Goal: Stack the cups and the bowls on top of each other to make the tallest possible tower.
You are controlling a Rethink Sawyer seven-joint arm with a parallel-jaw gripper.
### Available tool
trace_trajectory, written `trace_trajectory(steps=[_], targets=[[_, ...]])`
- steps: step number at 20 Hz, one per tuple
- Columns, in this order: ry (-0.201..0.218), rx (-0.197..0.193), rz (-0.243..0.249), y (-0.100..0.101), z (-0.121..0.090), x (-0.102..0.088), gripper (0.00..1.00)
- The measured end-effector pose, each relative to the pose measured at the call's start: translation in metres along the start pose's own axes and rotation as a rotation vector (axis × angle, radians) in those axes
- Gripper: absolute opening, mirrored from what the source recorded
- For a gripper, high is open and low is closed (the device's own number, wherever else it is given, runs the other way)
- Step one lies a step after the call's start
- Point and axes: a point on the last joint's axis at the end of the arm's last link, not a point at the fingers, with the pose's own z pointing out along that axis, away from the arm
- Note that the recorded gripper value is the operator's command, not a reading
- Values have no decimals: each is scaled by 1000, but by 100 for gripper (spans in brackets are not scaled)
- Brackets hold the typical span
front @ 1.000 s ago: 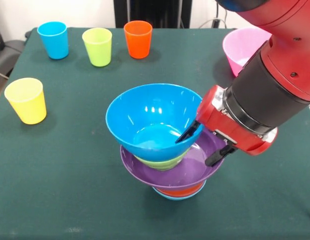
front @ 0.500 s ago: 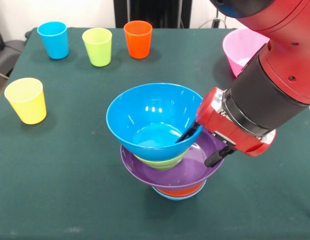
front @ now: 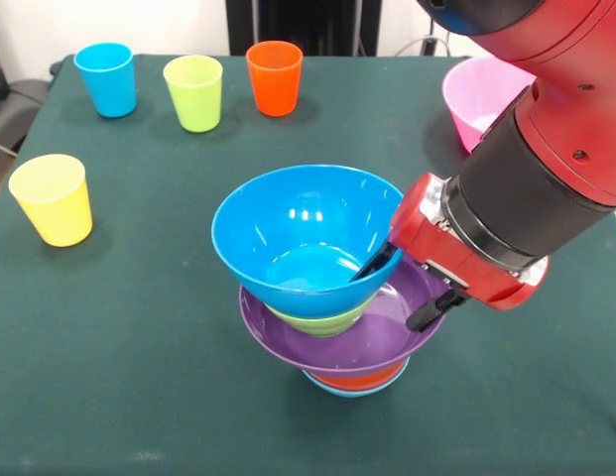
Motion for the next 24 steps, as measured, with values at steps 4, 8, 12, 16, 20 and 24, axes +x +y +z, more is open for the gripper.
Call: trace_trajectory(steps=[4,8,12,16,20,24], targets=[[-2,-3,2,-1,-3,-1,100],[-5,-14,5,-2,-10,-3,100],[-10,-33,12,-5,-24,-7,100],[-13,-46,20,-10,-38,-11,100],[-18,-60,30,-19,-55,-15,100],[-29,-60,40,-28,-66,-20,100]])
